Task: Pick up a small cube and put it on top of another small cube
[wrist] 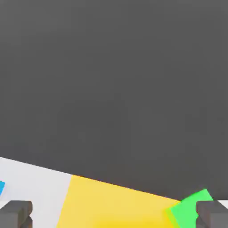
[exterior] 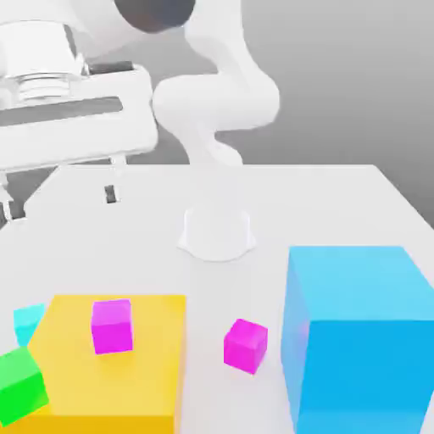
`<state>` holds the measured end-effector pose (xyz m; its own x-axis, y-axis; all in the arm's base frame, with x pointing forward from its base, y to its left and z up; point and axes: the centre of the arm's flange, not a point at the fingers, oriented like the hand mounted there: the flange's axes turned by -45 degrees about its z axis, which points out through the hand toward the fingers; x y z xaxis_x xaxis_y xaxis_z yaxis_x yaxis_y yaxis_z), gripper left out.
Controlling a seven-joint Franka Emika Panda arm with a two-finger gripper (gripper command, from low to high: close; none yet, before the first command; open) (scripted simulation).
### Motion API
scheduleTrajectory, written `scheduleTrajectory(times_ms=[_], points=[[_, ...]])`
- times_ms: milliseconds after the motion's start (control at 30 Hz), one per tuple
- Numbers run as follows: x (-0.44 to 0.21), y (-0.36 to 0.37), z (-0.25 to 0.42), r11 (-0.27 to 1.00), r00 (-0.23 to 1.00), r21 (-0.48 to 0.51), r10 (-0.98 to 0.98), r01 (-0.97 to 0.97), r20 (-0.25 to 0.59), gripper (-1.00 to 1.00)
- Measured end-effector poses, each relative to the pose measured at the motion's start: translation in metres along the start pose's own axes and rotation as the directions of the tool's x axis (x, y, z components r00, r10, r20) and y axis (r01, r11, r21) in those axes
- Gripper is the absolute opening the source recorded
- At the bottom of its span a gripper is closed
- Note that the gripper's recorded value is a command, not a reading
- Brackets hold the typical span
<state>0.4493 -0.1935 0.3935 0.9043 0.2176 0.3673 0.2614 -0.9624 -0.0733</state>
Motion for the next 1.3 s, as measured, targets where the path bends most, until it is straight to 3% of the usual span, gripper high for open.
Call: scheduleTrajectory(times_ms=[300,533,867,900,1100,1300], points=[[-0.112,0.072,0.078,0.998,0.982,-0.011,-0.06,0.063,0.18,0.0],[-0.205,0.108,0.098,0.988,0.93,-0.033,-0.13,0.151,0.345,0.0],[-0.25,0.102,0.169,0.984,0.913,-0.012,-0.159,0.176,0.376,0.0],[-0.253,0.102,0.175,0.985,0.913,-0.011,-0.158,0.175,0.375,-1.0],[-0.254,0.102,0.177,0.985,0.914,-0.008,-0.157,0.173,0.374,-1.0],[-0.237,0.101,0.138,0.984,0.913,-0.014,-0.161,0.179,0.376,-1.0]])
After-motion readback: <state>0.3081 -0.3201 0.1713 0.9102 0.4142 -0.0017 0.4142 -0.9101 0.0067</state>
